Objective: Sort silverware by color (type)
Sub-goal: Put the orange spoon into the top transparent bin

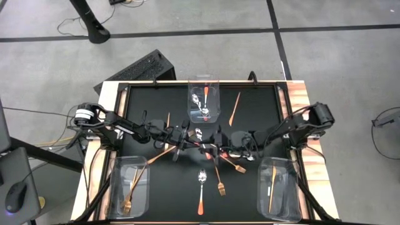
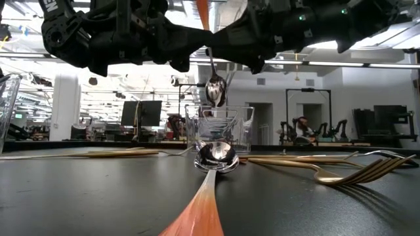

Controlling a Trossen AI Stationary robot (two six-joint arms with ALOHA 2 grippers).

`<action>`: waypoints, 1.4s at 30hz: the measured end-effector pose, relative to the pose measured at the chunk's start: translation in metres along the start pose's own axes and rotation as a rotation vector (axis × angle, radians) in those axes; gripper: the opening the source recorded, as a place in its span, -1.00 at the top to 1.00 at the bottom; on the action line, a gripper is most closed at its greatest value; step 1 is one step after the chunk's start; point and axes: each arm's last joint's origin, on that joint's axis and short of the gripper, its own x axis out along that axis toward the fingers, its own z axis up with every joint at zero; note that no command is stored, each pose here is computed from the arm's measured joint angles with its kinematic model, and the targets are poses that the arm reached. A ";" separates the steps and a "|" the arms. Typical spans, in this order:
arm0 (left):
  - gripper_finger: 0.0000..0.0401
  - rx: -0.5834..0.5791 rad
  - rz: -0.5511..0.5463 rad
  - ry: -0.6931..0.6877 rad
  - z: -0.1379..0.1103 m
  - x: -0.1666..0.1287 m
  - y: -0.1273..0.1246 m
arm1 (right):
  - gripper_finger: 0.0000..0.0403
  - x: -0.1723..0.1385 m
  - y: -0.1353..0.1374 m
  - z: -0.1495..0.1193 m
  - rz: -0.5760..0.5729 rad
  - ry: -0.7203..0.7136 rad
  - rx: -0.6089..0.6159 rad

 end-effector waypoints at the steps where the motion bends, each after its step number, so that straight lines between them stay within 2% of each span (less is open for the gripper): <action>1: 1.00 -0.005 0.001 -0.001 0.000 0.000 0.000 | 0.29 0.000 -0.002 0.001 -0.005 -0.003 0.019; 4: 1.00 -0.010 0.012 0.000 0.000 0.000 0.000 | 0.49 0.001 -0.005 -0.001 -0.013 0.019 0.059; 7: 1.00 -0.046 0.039 -0.018 0.002 0.000 0.002 | 0.82 0.000 -0.006 0.001 -0.014 0.007 0.098; 9: 1.00 -0.091 0.054 -0.033 0.003 0.000 0.003 | 0.93 0.000 -0.008 0.002 -0.020 -0.001 0.137; 14: 0.96 -0.180 0.162 -0.057 0.008 -0.003 0.008 | 0.96 0.002 -0.023 0.006 -0.063 -0.025 0.259; 20: 0.79 -0.188 0.292 -0.009 0.016 -0.012 0.021 | 0.97 0.001 -0.054 0.015 -0.142 -0.058 0.361; 25: 0.64 -0.200 0.438 0.114 0.020 -0.027 0.026 | 0.97 -0.008 -0.091 0.025 -0.293 -0.067 0.394; 28: 0.59 -0.183 0.517 0.216 0.023 -0.037 0.026 | 0.98 -0.016 -0.111 0.032 -0.344 -0.074 0.423; 35: 0.58 -0.198 0.570 0.372 0.020 -0.049 0.020 | 0.94 -0.028 -0.158 0.033 -0.407 -0.067 0.488; 39: 0.58 -0.200 0.597 0.404 0.016 -0.048 0.017 | 0.84 -0.030 -0.170 0.021 -0.462 0.006 0.551; 42: 0.58 -0.205 0.598 0.421 0.012 -0.047 0.015 | 0.72 -0.032 -0.172 0.023 -0.464 -0.005 0.547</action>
